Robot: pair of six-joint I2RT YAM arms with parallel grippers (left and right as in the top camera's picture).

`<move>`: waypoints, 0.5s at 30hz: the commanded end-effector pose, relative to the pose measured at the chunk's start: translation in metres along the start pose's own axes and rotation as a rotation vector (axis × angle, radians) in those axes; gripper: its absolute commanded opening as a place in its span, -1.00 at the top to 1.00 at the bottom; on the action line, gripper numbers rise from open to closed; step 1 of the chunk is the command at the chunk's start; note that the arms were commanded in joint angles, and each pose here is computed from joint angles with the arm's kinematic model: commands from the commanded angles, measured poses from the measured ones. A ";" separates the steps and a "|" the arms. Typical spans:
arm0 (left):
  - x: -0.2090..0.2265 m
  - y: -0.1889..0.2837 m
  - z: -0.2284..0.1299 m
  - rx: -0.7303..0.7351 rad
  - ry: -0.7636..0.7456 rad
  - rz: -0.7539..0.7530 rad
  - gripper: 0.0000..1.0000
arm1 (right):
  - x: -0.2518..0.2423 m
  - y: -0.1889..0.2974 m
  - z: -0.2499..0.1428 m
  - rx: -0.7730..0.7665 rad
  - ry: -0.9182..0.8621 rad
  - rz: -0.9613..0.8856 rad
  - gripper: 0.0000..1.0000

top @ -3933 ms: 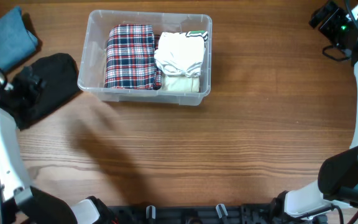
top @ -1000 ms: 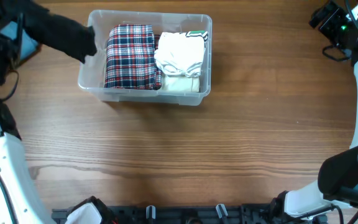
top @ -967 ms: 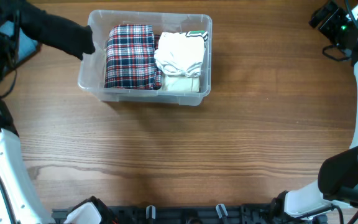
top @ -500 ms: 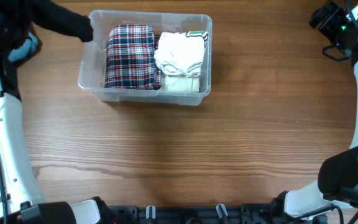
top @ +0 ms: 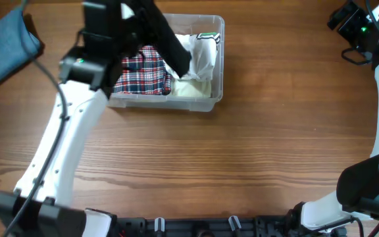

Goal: Pack container
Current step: 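Lift the black garment with the left gripper and lower it into the bin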

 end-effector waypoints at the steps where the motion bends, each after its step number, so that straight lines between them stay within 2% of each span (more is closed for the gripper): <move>1: -0.003 -0.017 -0.014 0.011 -0.167 0.055 0.93 | 0.001 -0.002 0.002 -0.004 -0.011 -0.007 -0.99; 4: -0.005 -0.017 -0.019 0.014 -0.221 0.078 0.93 | 0.001 -0.002 0.002 -0.004 -0.011 -0.007 -1.00; 7: -0.026 -0.005 -0.014 0.024 -0.226 0.026 0.93 | 0.001 -0.002 0.002 -0.004 -0.010 -0.007 -0.99; 13: -0.103 0.047 -0.026 0.310 -0.122 -0.400 0.92 | 0.001 -0.002 0.002 -0.004 -0.011 -0.007 -0.99; 15: -0.107 0.060 -0.026 0.412 -0.107 -0.517 0.92 | 0.001 -0.002 0.002 -0.004 -0.010 -0.007 -0.99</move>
Point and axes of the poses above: each gripper's point midway between its finger pads, its own y axis back along the fingers, its own x axis along the line the jaws close on, z = x × y, the point moved 4 cm from there along y, back along the fingers, and after that the axes turned 14 degrees about y, right-handed, at the moved point
